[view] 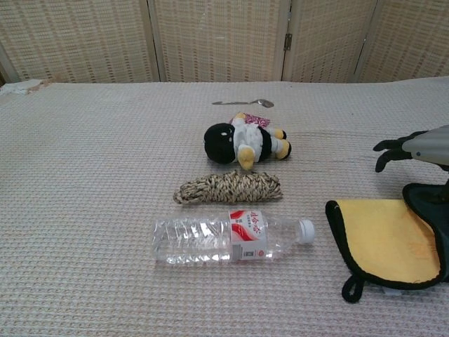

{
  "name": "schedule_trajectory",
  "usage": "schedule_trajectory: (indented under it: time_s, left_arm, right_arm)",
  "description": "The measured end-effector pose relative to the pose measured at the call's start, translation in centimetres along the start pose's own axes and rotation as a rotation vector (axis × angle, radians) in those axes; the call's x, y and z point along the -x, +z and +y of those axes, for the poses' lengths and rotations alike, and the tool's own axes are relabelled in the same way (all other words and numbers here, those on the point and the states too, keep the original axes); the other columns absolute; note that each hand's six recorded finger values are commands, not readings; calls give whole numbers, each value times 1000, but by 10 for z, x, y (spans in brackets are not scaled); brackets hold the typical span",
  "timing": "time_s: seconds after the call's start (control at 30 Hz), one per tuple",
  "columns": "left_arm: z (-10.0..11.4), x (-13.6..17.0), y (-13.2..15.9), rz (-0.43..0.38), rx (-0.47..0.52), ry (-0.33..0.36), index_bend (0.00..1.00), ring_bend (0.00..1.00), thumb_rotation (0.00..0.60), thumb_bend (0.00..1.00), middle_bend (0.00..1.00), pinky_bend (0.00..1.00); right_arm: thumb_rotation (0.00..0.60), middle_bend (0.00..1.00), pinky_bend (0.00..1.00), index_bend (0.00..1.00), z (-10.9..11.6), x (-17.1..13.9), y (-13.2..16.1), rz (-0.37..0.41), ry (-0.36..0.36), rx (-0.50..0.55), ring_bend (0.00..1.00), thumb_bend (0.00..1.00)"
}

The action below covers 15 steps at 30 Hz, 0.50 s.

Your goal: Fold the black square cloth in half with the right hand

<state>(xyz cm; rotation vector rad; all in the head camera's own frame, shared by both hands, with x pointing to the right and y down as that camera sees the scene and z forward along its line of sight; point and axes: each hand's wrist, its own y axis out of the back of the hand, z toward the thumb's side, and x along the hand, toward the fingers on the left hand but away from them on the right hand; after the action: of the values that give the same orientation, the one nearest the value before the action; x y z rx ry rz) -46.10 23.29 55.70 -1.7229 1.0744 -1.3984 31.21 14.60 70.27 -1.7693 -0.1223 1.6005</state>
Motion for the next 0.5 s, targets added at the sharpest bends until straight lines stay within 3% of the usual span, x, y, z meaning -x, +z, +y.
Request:
schedule_trajectory:
  time_s: [0.5]
  left_arm:
    - [2,0,-2,7,-4,11,121,58,600,476,146,116]
  right_arm:
    - [600,0,0,429,-15,-3,-16,-57,53,-28,0,506]
